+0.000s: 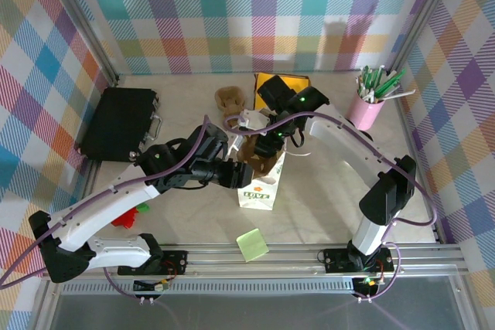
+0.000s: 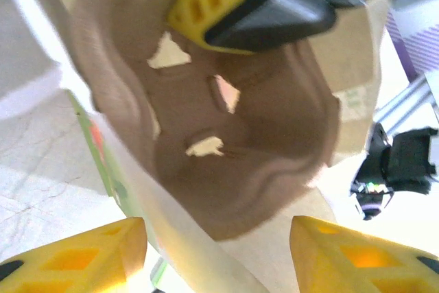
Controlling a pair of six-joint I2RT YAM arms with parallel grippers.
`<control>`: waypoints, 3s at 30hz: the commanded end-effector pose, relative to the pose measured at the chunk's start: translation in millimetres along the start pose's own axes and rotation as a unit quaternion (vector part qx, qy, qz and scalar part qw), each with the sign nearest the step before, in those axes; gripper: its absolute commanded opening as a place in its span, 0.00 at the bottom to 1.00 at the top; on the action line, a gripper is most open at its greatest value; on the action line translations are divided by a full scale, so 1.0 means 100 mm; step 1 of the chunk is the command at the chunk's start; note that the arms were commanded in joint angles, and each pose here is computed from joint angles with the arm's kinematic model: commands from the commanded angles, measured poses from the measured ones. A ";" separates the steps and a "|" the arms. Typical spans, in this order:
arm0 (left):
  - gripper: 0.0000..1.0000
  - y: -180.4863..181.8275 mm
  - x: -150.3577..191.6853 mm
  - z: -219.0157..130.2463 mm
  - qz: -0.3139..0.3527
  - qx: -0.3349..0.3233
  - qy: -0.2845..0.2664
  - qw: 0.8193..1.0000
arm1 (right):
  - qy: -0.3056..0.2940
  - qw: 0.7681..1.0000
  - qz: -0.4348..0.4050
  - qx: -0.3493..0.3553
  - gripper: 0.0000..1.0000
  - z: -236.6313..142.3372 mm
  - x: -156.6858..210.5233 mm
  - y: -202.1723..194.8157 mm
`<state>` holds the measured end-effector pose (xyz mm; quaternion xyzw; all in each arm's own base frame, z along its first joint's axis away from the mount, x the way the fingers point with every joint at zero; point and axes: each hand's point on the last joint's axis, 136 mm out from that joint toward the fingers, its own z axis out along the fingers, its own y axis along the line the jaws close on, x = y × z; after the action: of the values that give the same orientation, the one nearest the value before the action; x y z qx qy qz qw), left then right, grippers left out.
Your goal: Pack the takeout coffee
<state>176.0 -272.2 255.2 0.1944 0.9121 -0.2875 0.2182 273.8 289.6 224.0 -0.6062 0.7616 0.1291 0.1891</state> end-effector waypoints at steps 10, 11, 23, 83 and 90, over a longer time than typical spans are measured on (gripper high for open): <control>0.55 -0.17 0.35 -0.03 0.057 0.050 0.085 0.994 | 0.002 1.000 0.022 0.011 0.42 -0.05 0.02 -0.16; 0.55 -0.17 0.35 -0.03 0.058 0.052 0.087 0.993 | 0.001 1.000 0.024 0.012 0.42 -0.05 0.02 -0.17; 0.59 -0.21 0.06 -0.42 0.064 0.044 -0.003 0.997 | -0.015 1.000 0.011 -0.015 0.42 -0.01 0.01 -0.10; 0.57 0.57 -0.35 -0.86 -0.048 -0.032 -0.148 0.987 | -0.014 0.999 0.026 0.012 0.73 -0.27 -0.15 -0.04; 0.60 0.56 -0.49 -0.87 -0.045 -0.041 -0.157 0.986 | -0.078 0.994 0.071 0.031 0.74 -0.68 -0.39 -0.02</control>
<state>208.1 -187.5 298.7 0.0972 0.8988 -0.2820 0.3214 282.4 288.2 278.2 -0.5615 0.7812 0.1334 0.2378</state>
